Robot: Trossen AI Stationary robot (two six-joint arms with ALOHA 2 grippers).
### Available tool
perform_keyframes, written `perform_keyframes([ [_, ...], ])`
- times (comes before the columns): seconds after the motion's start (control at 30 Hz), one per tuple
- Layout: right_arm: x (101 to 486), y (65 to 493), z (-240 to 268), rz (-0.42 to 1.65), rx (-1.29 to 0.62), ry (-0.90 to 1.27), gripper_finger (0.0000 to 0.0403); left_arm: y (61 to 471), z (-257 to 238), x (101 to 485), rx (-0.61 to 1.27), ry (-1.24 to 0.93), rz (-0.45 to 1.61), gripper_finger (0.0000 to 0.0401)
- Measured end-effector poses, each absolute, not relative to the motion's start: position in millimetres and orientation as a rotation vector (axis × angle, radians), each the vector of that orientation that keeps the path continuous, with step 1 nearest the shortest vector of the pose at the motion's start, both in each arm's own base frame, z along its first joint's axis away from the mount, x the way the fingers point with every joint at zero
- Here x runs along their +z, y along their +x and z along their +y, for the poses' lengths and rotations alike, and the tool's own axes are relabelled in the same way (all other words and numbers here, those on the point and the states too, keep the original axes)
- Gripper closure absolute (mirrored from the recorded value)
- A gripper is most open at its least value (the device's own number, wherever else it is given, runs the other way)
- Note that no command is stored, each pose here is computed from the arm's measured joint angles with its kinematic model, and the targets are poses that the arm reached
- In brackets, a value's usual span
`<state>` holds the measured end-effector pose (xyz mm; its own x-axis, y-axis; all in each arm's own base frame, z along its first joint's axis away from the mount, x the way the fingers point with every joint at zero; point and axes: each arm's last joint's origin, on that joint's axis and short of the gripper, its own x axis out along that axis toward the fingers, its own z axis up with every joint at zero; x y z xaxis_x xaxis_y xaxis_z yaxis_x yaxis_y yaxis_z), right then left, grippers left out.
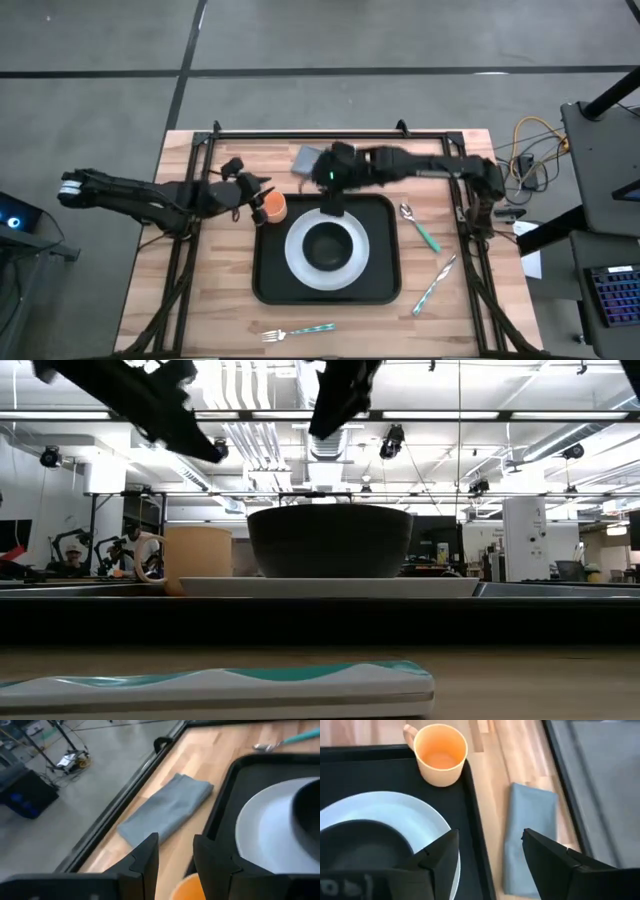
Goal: Set up tray
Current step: Put the gray napkin on the black serving tray to the right of the white plate
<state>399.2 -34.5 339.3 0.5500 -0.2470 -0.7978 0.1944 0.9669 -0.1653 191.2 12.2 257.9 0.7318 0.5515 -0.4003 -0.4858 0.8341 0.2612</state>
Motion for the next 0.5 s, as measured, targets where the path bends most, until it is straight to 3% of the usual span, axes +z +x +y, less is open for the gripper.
perform_keyframes([
  [0.2,334,399,-72,0.963,-0.275,-0.054,0.0187,210,62,252,0.531,0.066,0.439,0.0298],
  [0.37,341,389,-103,0.955,-0.512,-0.105,0.0186,209,127,245,0.687,-0.272,0.309,0.0298],
  [0.5,347,379,-124,0.938,-0.614,-0.085,0.0186,210,163,234,0.822,-0.491,0.330,0.0298],
])
